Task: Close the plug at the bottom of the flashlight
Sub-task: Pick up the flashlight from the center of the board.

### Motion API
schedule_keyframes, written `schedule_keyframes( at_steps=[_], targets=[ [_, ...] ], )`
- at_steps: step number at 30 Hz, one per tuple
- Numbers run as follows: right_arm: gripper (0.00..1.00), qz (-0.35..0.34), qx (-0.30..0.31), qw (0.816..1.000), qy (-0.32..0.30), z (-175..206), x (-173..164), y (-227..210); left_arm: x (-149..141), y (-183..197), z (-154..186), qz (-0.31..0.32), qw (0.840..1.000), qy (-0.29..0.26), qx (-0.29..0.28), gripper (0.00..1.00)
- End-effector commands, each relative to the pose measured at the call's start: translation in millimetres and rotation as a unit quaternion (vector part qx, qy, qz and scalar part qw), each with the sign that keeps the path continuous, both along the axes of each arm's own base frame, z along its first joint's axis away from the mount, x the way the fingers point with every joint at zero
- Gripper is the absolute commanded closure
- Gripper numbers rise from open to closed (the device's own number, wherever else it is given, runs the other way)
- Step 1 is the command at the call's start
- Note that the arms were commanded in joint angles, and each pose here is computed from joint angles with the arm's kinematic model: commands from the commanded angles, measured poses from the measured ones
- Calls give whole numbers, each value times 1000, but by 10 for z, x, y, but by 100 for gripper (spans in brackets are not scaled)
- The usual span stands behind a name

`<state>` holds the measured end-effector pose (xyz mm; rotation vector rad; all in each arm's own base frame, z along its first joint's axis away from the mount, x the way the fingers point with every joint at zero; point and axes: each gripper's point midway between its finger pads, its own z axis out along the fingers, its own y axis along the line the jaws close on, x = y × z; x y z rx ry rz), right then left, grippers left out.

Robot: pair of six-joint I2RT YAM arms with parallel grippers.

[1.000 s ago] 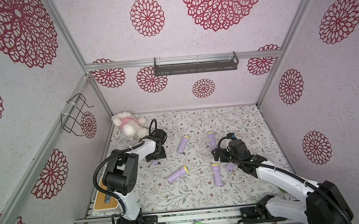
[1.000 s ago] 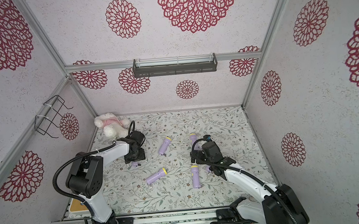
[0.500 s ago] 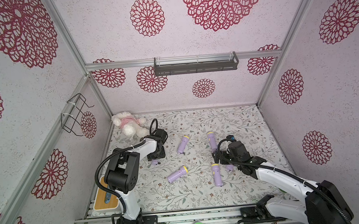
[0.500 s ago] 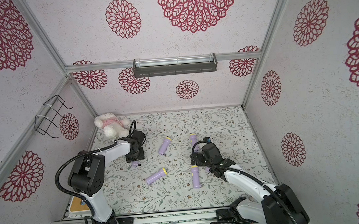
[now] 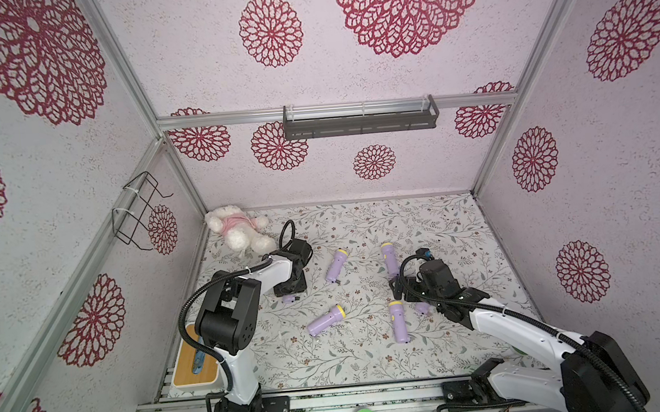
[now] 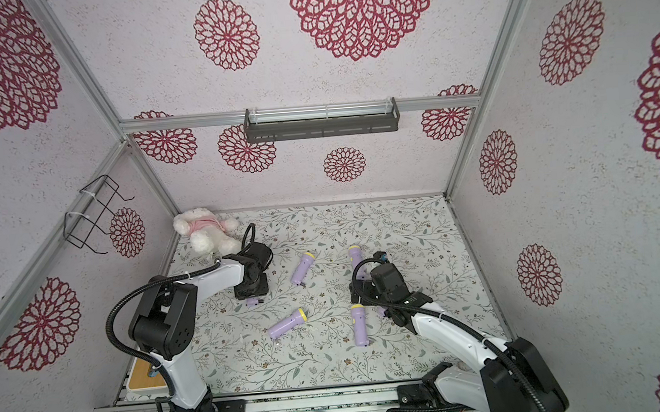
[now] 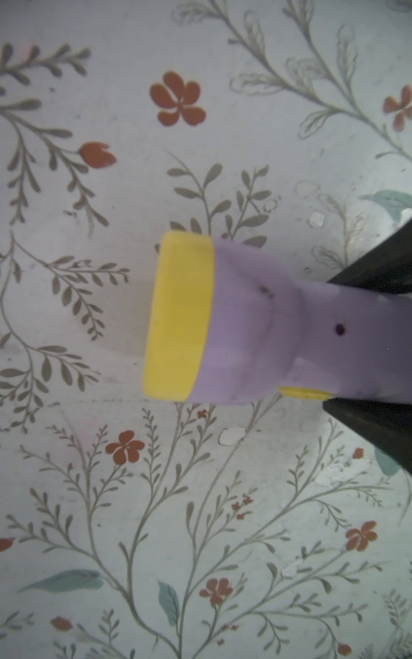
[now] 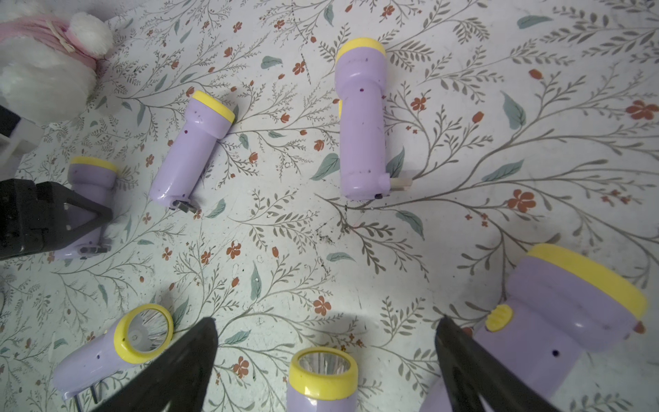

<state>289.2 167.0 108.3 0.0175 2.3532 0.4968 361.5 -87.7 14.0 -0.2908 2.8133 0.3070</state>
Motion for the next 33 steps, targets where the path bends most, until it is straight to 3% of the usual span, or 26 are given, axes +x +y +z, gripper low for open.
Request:
schedule_keyframes(
  at_steps=[1,5,10,15,19,25,30,33],
  targets=[
    [4,1,7,1000,-3,4,9,42,-71,31,-120,5,1000,11,12,57],
    [4,3,8,1000,1,-9,10,63,-54,47,-82,5,1000,7,17,64],
    [4,7,8,1000,-1,26,17,89,-15,33,97,3,1000,-9,18,81],
    [3,23,13,1000,-8,128,22,166,65,-66,498,-6,999,-48,11,100],
    [1,44,26,998,-23,249,19,263,140,-142,876,-4,996,-86,-11,100],
    [1,98,84,990,-57,556,-40,505,230,-425,1387,-15,985,-133,-106,100],
    [1,137,141,977,-82,845,-94,688,286,-706,1839,-30,965,-168,-197,100],
    [1,153,200,964,-89,1034,-139,813,294,-866,2103,-37,945,-199,-259,100]
  ],
)
